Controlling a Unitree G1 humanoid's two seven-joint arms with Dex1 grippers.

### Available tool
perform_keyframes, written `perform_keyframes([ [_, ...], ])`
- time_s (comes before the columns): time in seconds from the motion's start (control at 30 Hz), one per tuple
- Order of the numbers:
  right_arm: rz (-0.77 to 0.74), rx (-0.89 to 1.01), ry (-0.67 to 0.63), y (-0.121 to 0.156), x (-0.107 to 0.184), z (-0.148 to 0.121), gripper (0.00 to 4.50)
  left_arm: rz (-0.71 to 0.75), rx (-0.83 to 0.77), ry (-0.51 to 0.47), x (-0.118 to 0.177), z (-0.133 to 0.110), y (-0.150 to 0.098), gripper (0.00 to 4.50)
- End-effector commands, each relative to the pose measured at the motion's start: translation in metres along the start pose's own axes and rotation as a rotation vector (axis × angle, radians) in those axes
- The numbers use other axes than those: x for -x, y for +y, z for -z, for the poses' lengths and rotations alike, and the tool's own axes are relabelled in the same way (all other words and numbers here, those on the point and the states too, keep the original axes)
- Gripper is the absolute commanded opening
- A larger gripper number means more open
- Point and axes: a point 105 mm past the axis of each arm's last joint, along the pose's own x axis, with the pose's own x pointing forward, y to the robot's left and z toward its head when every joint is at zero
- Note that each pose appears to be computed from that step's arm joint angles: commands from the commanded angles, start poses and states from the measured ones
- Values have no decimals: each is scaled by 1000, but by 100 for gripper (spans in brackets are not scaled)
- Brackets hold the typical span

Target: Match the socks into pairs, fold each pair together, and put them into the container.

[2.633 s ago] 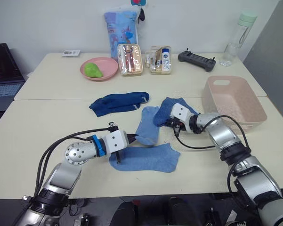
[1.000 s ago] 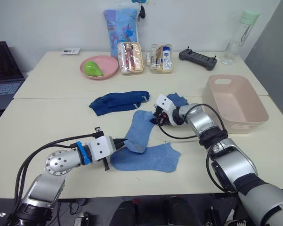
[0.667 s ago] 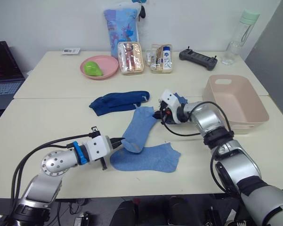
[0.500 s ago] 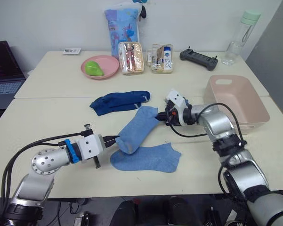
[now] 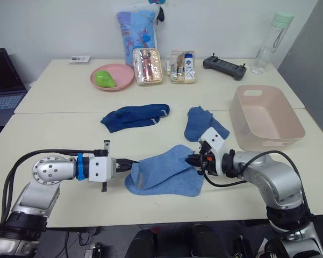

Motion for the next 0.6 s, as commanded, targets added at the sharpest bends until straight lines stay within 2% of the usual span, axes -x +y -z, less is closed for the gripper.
perform_keyframes([
  [0.03,99,-37,-31,-7,13,-2,2,2,-48,-11,-7,-2,6,0],
  [0.13,100,-54,-19,-5,14,4,2,-5,-48,-9,-12,0,9,0],
  [0.23,96,-65,-23,-4,11,5,70,-14,-28,5,-15,6,10,0],
  [0.33,66,-59,-33,-3,13,1,172,-34,-3,36,-10,12,12,60],
  [0.47,-38,-24,-2,2,26,0,315,-69,16,62,2,17,12,183],
  [0.5,-96,49,-12,5,31,-5,354,-81,25,67,6,17,10,218],
  [0.6,-198,365,-11,5,41,-8,355,-96,33,76,16,15,2,315],
])
